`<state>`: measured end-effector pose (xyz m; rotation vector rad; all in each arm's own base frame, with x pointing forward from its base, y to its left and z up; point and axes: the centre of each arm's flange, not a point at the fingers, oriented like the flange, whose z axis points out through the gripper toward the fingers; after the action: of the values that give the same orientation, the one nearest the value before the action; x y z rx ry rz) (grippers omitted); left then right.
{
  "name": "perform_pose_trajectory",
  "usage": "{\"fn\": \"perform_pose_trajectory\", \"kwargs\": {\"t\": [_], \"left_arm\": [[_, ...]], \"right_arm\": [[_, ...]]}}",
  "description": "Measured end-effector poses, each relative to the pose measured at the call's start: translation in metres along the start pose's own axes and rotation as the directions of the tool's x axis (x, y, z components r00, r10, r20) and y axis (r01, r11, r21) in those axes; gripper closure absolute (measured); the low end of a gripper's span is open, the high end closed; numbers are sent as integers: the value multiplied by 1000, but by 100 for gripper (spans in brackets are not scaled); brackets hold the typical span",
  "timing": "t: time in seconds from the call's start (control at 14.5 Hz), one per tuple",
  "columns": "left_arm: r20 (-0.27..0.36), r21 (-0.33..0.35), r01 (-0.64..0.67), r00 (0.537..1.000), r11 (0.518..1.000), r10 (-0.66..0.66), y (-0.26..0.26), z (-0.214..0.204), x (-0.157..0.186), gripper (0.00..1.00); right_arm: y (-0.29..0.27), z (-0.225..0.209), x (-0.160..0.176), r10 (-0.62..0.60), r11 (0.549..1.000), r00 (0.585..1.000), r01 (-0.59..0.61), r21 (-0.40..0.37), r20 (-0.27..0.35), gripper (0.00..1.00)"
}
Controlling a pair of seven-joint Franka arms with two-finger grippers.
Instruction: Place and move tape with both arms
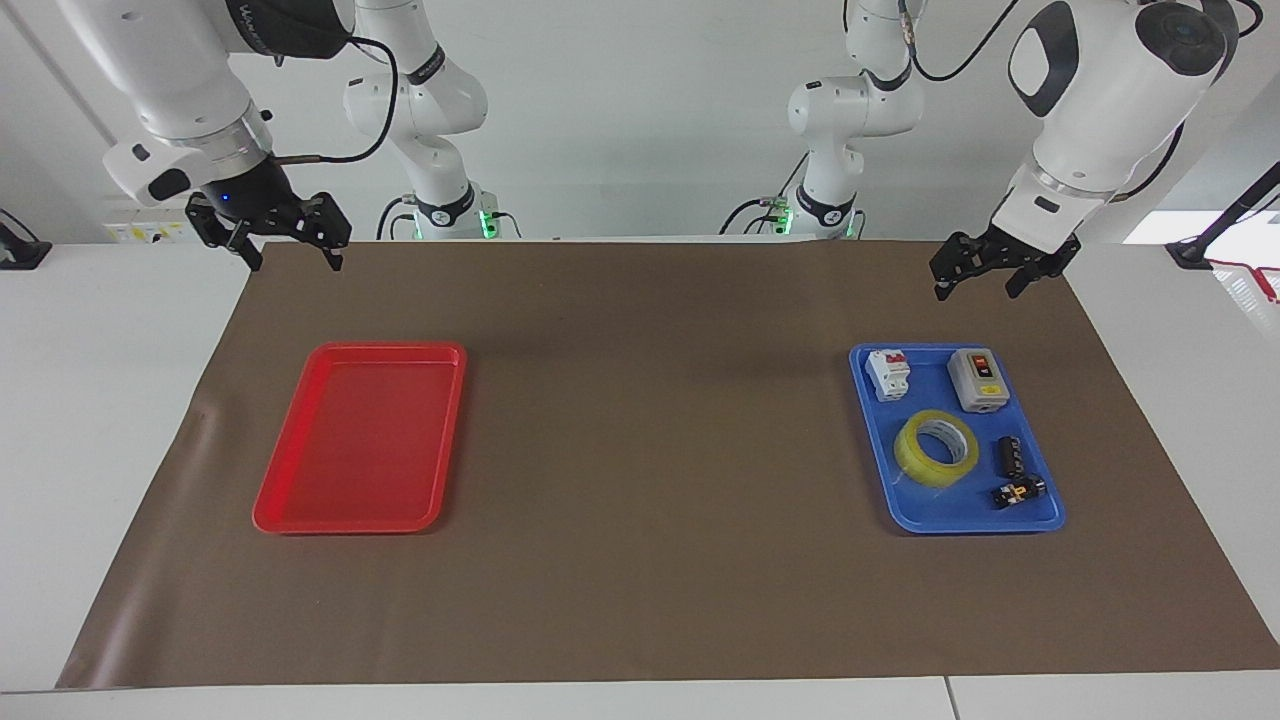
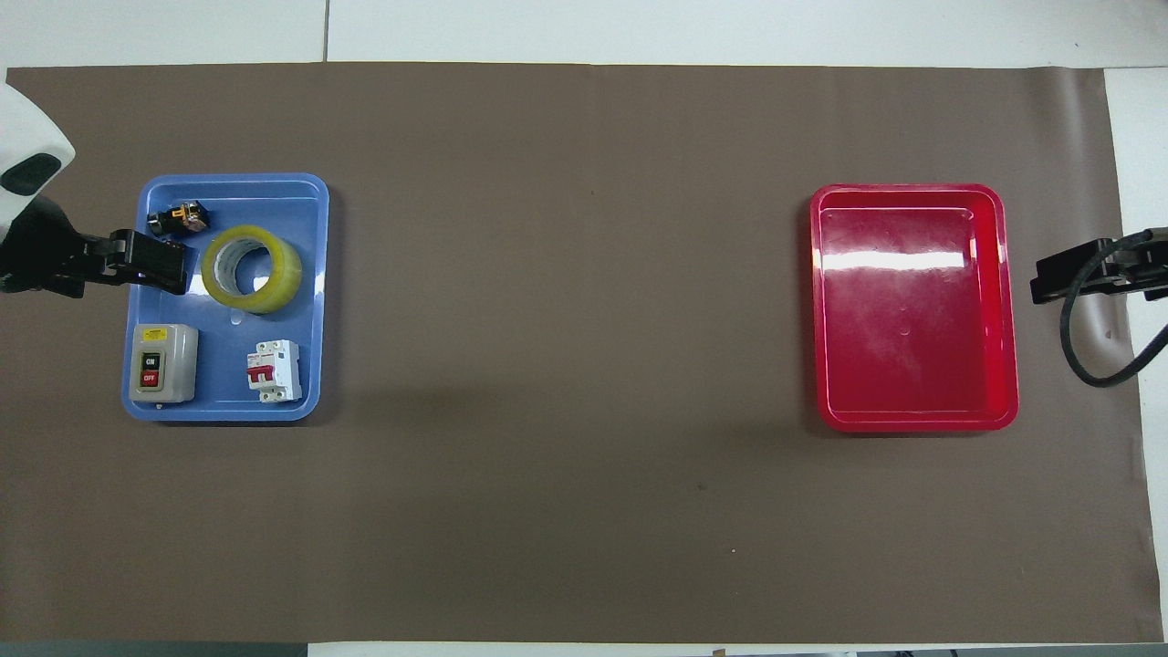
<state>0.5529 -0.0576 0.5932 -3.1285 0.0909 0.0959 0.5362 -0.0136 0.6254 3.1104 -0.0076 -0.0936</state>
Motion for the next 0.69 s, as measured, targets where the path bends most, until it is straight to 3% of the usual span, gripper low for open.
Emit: {"fn": "perform_pose_trajectory", "kwargs": {"t": [0.48,0.69], "left_arm": [[-3,0,-18,1000,1000,18,-4,4,1,0],[-45,1,-44,998,999,44,-46,22,10,0]], "right_arm": [[0,0,0,0,1000,1000,0,0,0,0],[0,0,0,0,1000,1000,0,0,0,0]]}}
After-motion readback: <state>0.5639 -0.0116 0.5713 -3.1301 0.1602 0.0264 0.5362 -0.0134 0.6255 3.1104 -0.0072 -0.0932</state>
